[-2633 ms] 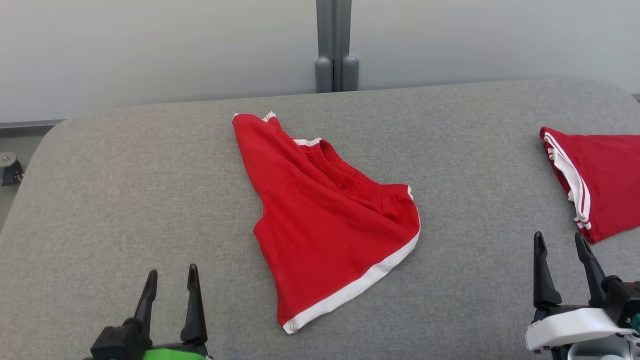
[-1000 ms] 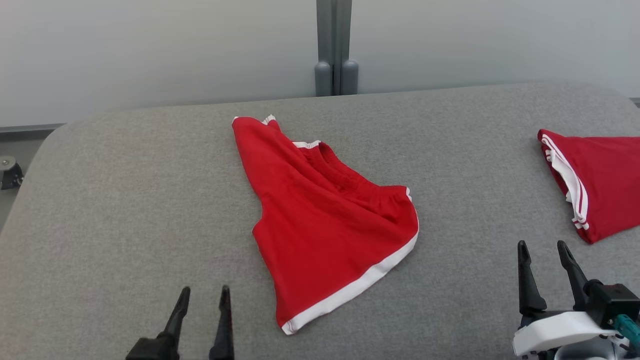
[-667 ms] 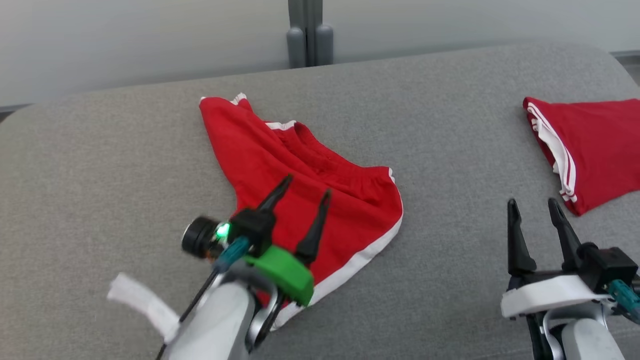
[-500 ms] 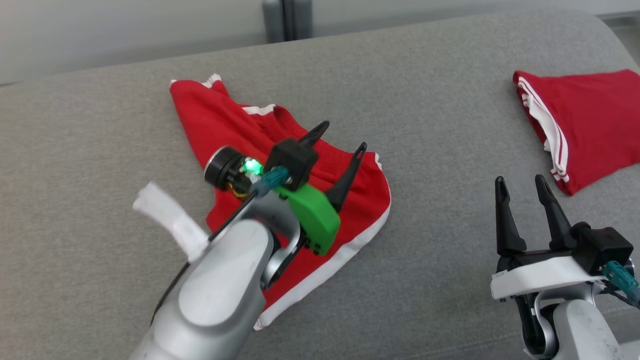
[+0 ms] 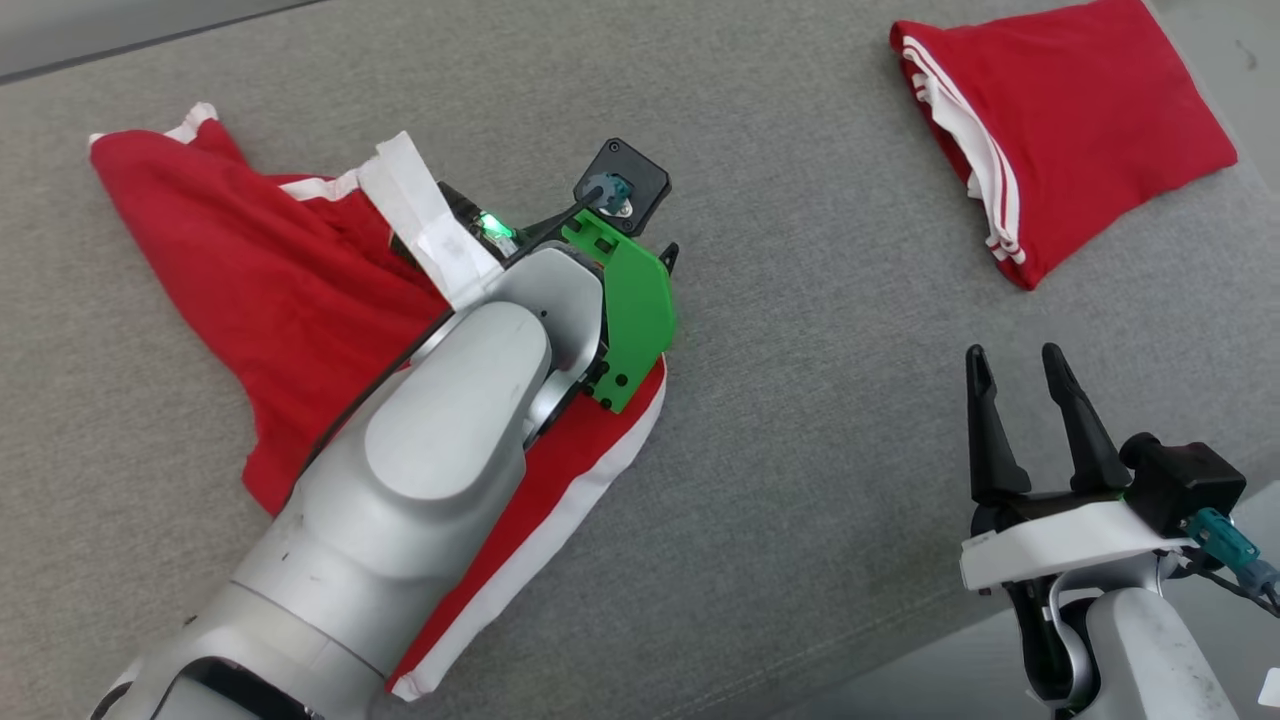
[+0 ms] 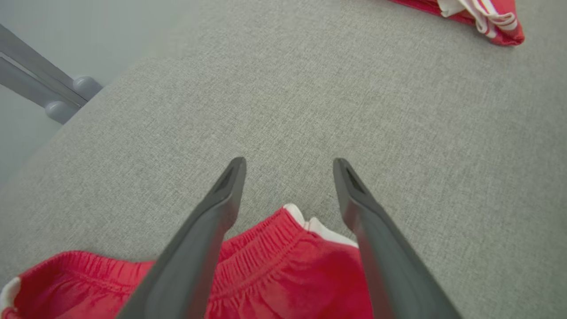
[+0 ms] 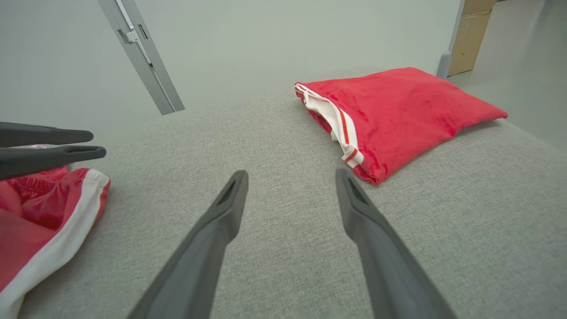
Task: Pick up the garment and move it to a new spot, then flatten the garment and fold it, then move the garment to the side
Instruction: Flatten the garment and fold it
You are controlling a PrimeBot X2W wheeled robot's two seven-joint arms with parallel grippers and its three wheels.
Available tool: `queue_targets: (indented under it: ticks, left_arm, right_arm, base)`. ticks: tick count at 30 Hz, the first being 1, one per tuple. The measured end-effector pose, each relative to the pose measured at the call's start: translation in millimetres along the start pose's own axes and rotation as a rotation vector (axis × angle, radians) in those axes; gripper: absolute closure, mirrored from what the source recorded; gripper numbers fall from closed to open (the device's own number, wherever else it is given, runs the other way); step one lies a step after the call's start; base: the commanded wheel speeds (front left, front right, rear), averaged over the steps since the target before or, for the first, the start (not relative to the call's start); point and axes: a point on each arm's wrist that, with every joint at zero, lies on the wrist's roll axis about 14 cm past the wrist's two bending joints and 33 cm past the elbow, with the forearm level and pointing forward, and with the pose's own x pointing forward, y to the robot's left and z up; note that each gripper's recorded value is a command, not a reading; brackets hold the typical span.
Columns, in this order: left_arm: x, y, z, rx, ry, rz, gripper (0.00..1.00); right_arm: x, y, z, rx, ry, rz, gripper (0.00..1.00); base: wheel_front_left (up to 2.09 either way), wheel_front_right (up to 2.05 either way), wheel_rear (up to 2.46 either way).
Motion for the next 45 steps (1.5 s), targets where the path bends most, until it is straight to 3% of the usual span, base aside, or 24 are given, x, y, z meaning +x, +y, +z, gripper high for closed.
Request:
queue_targets:
  ticks: [4, 6, 10, 11, 14, 15, 18, 22, 25, 36, 41, 45]
  left_arm:
    - [14, -7, -24, 0.015, 0.091, -0.041, 0.01]
    - [17, -9, -33, 0.026, 0.125, -0.057, 0.20]
    - [15, -8, -38, 0.044, 0.145, -0.066, 0.18]
    - [13, -7, -38, 0.047, 0.149, -0.065, 0.22]
    - [7, -4, -39, 0.067, 0.165, -0.059, 0.53]
    - [6, -3, -40, 0.069, 0.172, -0.058, 0.58]
    - [0, -4, -45, 0.061, 0.199, -0.062, 1.00]
    - [-7, -5, -53, 0.056, 0.230, -0.067, 1.00]
    - [-10, -2, -34, 0.034, 0.154, -0.049, 1.00]
    - [-24, 24, 77, -0.054, -0.259, 0.077, 1.00]
    - [-45, 28, 141, -0.069, -0.508, 0.113, 1.00]
    - [-69, 38, 183, -0.139, -0.729, 0.159, 1.00]
  right_arm:
    - [-4, -12, -5, -0.003, 0.019, -0.038, 0.00]
    - [-6, -18, -6, -0.009, 0.023, -0.057, 0.00]
    - [-8, -24, -6, -0.011, 0.025, -0.076, 0.00]
    - [-8, -24, -6, -0.011, 0.025, -0.076, 0.00]
    - [-7, -21, -5, -0.008, 0.019, -0.066, 0.00]
    - [-6, -20, -4, -0.008, 0.018, -0.064, 0.00]
    - [-5, -17, -3, -0.009, 0.012, -0.054, 0.00]
    - [-6, -16, -1, -0.006, 0.008, -0.049, 0.00]
    - [-8, -16, 1, -0.004, 0.002, -0.050, 0.00]
    - [-23, -25, 8, 0.003, -0.015, -0.076, 0.00]
    - [-32, -31, 13, 0.006, -0.031, -0.096, 0.00]
    - [-37, -37, 17, 0.007, -0.042, -0.112, 0.00]
  base:
    - [0.00, 0.00, 0.00]
    - [0.00, 0.00, 0.00]
    - [0.00, 0.00, 0.00]
    - [0.00, 0.00, 0.00]
    - [0.00, 0.00, 0.00]
    - [0.00, 0.00, 0.00]
    - [0.00, 0.00, 0.00]
    - [0.00, 0.00, 0.00]
    - [0.00, 0.00, 0.00]
    - [0.00, 0.00, 0.00]
    - [0.00, 0.00, 0.00]
    - [0.00, 0.00, 0.00]
